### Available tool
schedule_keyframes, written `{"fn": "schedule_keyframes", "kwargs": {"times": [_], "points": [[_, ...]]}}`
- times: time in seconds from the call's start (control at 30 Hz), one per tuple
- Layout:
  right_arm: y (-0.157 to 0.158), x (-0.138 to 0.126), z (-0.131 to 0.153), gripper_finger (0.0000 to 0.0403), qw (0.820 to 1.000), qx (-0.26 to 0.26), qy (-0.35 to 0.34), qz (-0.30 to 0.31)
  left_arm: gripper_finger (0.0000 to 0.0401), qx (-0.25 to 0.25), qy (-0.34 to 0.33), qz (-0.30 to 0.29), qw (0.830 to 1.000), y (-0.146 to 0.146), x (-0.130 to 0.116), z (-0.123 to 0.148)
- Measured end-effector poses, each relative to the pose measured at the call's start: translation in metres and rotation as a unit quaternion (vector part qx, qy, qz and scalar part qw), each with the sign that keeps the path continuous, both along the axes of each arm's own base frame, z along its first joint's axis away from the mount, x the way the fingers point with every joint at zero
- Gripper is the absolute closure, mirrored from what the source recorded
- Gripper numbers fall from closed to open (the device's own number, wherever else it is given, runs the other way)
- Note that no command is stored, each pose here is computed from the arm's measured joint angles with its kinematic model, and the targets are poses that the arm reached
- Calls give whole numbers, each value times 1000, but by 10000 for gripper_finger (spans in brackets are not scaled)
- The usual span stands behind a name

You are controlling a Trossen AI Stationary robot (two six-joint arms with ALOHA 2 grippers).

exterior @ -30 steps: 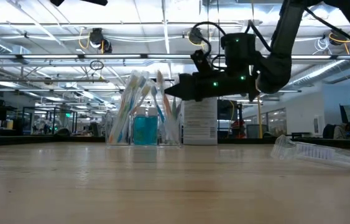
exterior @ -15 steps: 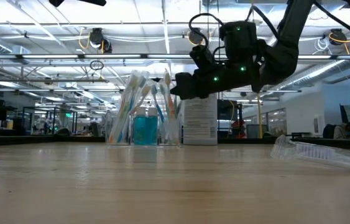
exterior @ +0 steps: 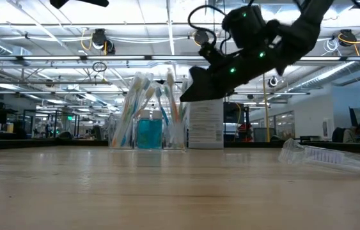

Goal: Pick & Place toothbrushing station
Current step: Put the purple toothbrush into the transparent organizer

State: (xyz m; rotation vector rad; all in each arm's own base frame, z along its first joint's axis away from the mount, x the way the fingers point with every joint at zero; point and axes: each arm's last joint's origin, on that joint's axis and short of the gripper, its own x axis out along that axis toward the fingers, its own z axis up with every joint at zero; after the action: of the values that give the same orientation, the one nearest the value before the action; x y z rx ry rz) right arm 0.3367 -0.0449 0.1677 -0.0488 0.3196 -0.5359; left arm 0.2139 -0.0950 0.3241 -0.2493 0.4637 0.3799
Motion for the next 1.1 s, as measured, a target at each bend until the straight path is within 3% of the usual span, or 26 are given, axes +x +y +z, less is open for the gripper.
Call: {"fn": "schedule_keyframes", "kwargs": {"times": [0.17,0.3,0.4,0.53,0.77,1.1], "points": [[18,-20,17,236,997,46,58,7,215,-6,2,-8,1000,-1,0,-1],[37,-42,27,234,987,121,107,23,215,-4,8,-8,1000,-1,0,-5],[54,-58,32,239,964,227,130,51,215,-5,9,-7,1000,-1,0,-6],[80,-75,33,246,916,337,189,106,215,-4,8,-6,1000,0,0,-6],[127,-99,15,246,881,359,263,162,215,-6,5,0,1000,0,0,-6],[165,-116,-41,245,863,416,206,201,215,-10,1,7,1000,0,0,-6]]}}
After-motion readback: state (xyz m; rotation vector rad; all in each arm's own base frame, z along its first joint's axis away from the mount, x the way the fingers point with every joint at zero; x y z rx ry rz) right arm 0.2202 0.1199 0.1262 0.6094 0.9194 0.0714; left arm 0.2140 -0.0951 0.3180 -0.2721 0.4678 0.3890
